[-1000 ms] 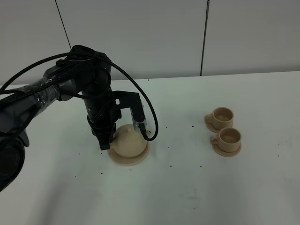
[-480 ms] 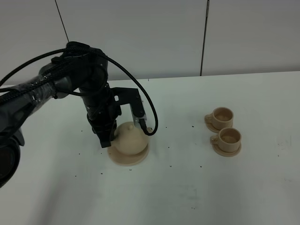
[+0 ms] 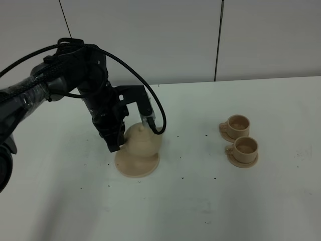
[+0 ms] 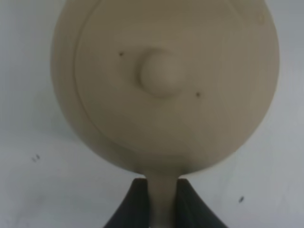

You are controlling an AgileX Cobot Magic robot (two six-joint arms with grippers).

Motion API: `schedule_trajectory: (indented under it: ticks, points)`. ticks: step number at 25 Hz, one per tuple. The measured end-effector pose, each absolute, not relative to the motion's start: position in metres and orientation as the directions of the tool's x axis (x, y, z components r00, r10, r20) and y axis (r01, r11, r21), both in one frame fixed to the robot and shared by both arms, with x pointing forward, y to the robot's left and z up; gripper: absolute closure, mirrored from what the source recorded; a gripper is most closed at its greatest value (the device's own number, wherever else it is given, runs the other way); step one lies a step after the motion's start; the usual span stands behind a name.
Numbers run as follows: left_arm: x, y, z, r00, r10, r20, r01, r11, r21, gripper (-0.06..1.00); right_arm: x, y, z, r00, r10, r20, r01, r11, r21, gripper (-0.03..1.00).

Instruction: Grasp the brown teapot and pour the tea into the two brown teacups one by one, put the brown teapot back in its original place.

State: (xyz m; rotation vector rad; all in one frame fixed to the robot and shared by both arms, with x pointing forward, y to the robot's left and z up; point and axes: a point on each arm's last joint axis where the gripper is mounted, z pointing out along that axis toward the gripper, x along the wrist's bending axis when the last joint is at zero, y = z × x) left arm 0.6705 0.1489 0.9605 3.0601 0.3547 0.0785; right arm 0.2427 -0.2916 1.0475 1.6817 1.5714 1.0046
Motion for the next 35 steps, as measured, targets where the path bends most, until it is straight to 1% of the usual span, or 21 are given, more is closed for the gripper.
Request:
schedule_trajectory:
  ticks: [5,8,26,35]
  points:
    - [0.673,0.141,0.966,0.97,0.235,0.063,0.222,-0.961,0.165,0.78,0.243,-0.292,1.048,0.003,0.993,0.115,0.522,-0.1,0.847,0.73]
    - [0.675,0.138,0.967,0.967,0.242,0.077,0.223,-0.955,0.195,0.78,0.243,-0.292,1.048,0.003,0.993,0.116,0.521,-0.1,0.848,0.73]
    - [0.678,0.133,0.968,0.961,0.26,0.099,0.228,-0.94,0.252,0.78,0.243,-0.292,1.048,0.003,0.993,0.116,0.521,-0.1,0.848,0.73]
    - [0.677,0.114,0.968,0.964,0.194,0.18,0.137,-0.948,0.289,0.78,0.243,-0.292,1.048,0.003,0.993,0.116,0.521,-0.1,0.848,0.73]
